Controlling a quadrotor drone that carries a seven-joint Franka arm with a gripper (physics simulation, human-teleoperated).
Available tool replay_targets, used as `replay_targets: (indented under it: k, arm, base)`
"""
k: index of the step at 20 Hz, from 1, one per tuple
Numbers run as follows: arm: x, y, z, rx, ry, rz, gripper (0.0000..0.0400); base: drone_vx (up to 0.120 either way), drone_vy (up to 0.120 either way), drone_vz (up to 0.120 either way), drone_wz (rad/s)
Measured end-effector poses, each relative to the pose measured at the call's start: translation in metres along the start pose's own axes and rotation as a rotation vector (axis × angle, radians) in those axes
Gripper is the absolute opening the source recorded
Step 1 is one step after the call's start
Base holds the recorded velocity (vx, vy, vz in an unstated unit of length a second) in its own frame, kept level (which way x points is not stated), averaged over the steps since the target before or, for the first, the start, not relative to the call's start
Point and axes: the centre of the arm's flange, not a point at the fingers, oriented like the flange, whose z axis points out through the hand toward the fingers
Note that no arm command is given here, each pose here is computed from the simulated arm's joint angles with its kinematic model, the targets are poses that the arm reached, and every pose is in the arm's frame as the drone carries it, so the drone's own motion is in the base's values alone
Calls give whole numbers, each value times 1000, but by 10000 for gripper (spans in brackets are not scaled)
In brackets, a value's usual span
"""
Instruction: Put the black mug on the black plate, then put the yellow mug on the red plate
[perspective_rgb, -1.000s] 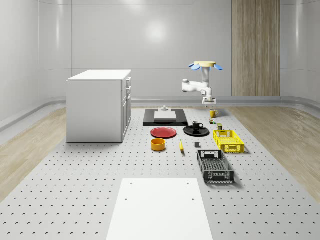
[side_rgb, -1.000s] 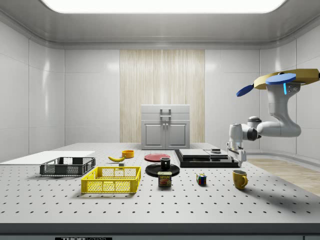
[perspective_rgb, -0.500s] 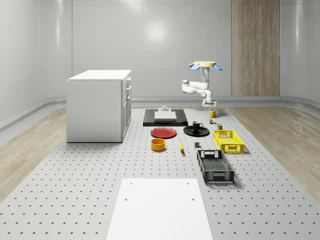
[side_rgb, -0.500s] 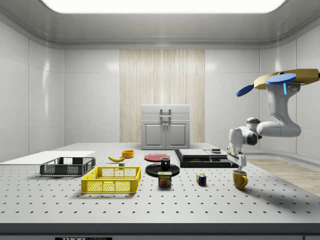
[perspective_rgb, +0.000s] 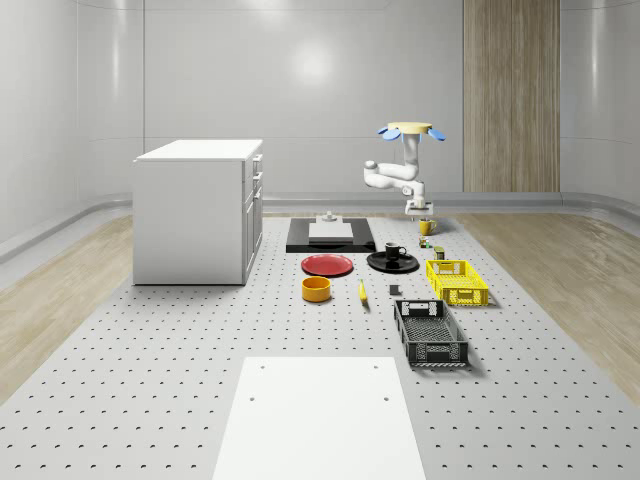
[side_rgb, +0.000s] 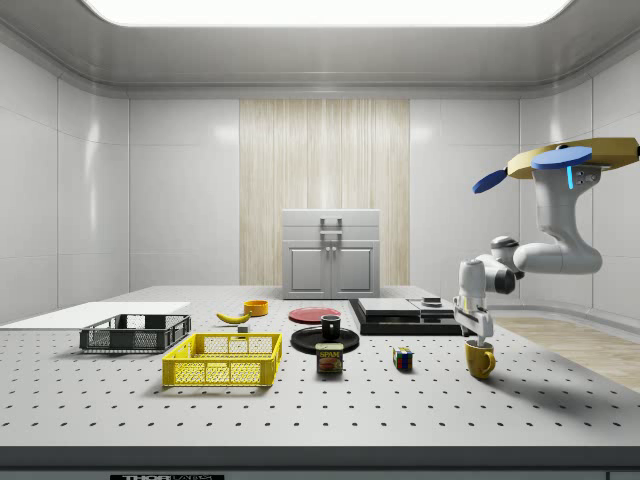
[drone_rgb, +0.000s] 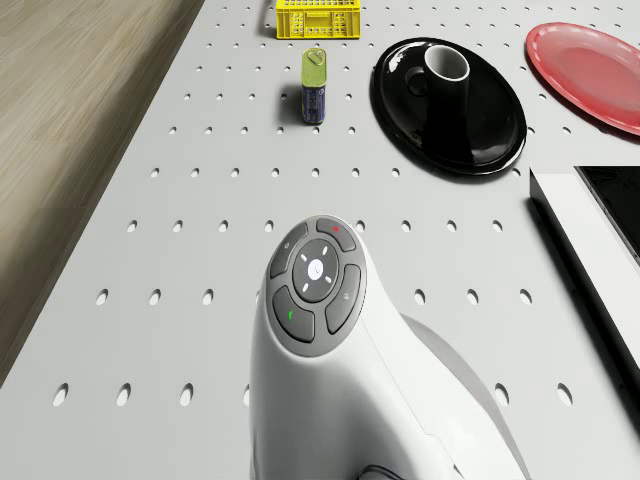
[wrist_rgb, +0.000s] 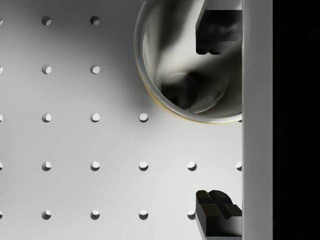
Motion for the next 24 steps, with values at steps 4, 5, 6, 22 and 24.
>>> replay_targets:
  k: [4, 5, 6, 22, 24]
  arm:
    - [-2, -2, 1, 0, 0, 0, 400]
    - [-3, -3, 1, 0, 0, 0, 400]
    - [-3, -3, 1, 0, 0, 0, 400]
    - [0, -9, 7, 0, 0, 0, 400]
    - [0, -8, 7, 0, 0, 0, 400]
  base:
    - [0, 0, 0, 0]
    - [0, 0, 0, 0]
    - [0, 0, 0, 0]
    - [0, 0, 0, 0]
    - [0, 0, 0, 0]
